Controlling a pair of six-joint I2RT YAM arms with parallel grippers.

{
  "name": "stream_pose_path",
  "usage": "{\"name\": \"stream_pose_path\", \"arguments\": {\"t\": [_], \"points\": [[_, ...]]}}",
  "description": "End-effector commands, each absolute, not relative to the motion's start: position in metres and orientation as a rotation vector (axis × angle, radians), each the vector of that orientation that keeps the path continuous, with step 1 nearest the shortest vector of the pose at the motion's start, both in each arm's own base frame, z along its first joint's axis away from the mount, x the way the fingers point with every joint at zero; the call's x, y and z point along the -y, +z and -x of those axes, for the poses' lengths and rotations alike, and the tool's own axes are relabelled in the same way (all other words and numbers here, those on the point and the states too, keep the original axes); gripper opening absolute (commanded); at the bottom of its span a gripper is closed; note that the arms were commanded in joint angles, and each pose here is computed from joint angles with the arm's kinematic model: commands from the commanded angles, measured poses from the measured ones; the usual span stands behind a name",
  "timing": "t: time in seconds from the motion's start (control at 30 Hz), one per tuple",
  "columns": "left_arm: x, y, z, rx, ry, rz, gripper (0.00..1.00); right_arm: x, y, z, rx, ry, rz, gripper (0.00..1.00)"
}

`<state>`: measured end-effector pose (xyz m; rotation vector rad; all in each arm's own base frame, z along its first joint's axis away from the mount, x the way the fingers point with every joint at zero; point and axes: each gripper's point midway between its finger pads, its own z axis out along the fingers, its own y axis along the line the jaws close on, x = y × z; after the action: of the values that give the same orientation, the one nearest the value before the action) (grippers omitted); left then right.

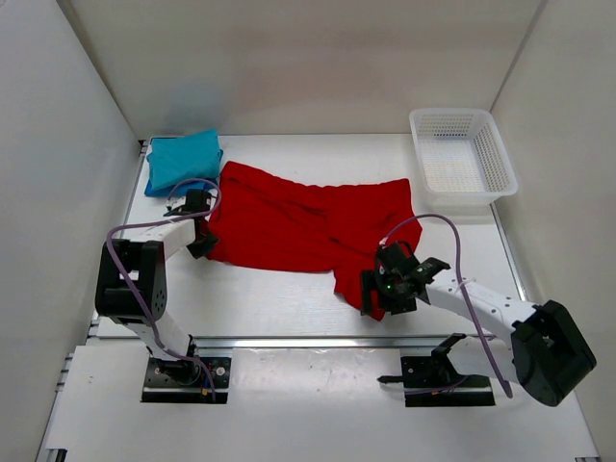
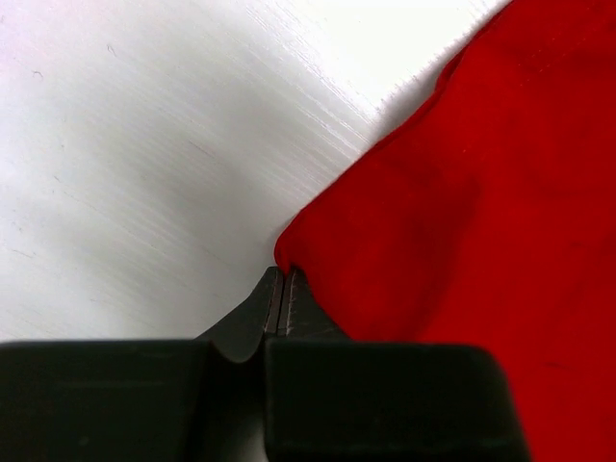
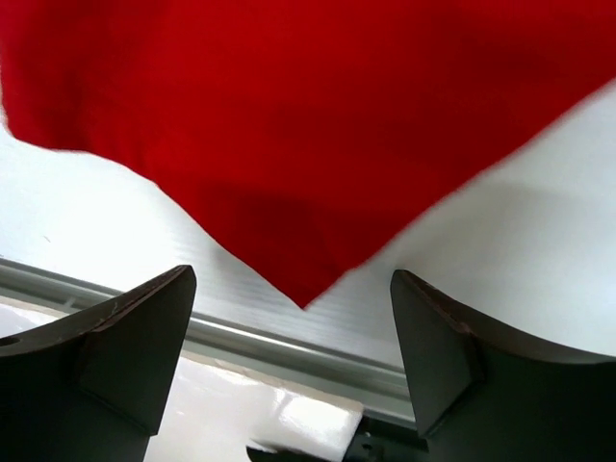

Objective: Fold and stack the t-shirts
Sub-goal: Flatten out the tshirt

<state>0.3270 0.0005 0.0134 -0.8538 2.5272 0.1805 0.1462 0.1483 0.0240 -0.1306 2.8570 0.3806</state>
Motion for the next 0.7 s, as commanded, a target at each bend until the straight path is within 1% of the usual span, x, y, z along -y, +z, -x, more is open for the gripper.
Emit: {"name": "stream_pose_path", "arguments": {"t": [0.0,0.03,0.13,0.17,0.23,0.27,0.3,0.33,0.37,0.4,0.43,0.47,0.5,0.53,0.6,0.67], "points": [[-0.001,0.018,-0.317,-2.536,0.174,0.859,0.0,-0.162,0.016,-0.157,-2.832,0.379,0.168,0.78],[0.0,0.021,-0.318,-2.527,0.168,0.847,0.0,-0.16,0.014,-0.159,-2.832,0.337,0.164,0.79],[-0.003,0.025,-0.313,-2.514,0.178,0.865,0.0,-0.154,0.006,-0.161,-2.852,0.201,0.199,0.72],[-0.006,0.025,-0.311,-2.516,0.182,0.875,0.0,-0.151,0.005,-0.165,-2.843,0.175,0.152,0.7],[-0.004,0.028,-0.308,-2.515,0.175,0.869,0.0,-0.145,0.001,-0.167,-2.847,0.121,0.111,0.58],[-0.007,0.031,-0.307,-2.504,0.19,0.87,0.0,-0.142,0.0,-0.169,-2.837,0.091,0.073,0.56],[-0.007,0.03,-0.304,-2.507,0.202,0.867,0.0,-0.14,-0.004,-0.167,-2.849,0.068,0.052,0.48],[-0.008,0.034,-0.304,-2.494,0.195,0.864,0.0,-0.135,-0.008,-0.166,-2.849,0.017,0.047,0.46],[-0.007,0.034,-0.303,-2.487,0.194,0.866,0.0,-0.135,-0.011,-0.166,-2.852,0.004,0.032,0.45],[-0.007,0.037,-0.304,-2.487,0.183,0.863,0.0,-0.133,-0.014,-0.165,-2.858,-0.019,0.026,0.42],[-0.007,0.039,-0.303,-2.479,0.182,0.865,0.0,-0.13,-0.018,-0.162,-2.87,-0.048,0.028,0.33],[-0.006,0.042,-0.303,-2.477,0.167,0.857,0.0,-0.132,-0.017,-0.165,-2.859,-0.061,0.034,0.29],[-0.005,0.044,-0.304,-2.466,0.164,0.851,0.0,-0.129,-0.015,-0.169,-2.844,-0.097,0.021,0.06],[-0.004,0.046,-0.305,-2.465,0.163,0.837,0.0,-0.126,-0.01,-0.172,-2.825,-0.121,0.03,0.0],[0.0,0.055,-0.307,-2.45,0.14,0.808,0.0,-0.126,0.004,-0.184,-2.769,-0.103,0.025,0.0],[0.008,0.07,-0.317,-2.42,0.084,0.761,0.0,-0.13,0.037,-0.205,-2.648,-0.013,0.017,0.0]]}}
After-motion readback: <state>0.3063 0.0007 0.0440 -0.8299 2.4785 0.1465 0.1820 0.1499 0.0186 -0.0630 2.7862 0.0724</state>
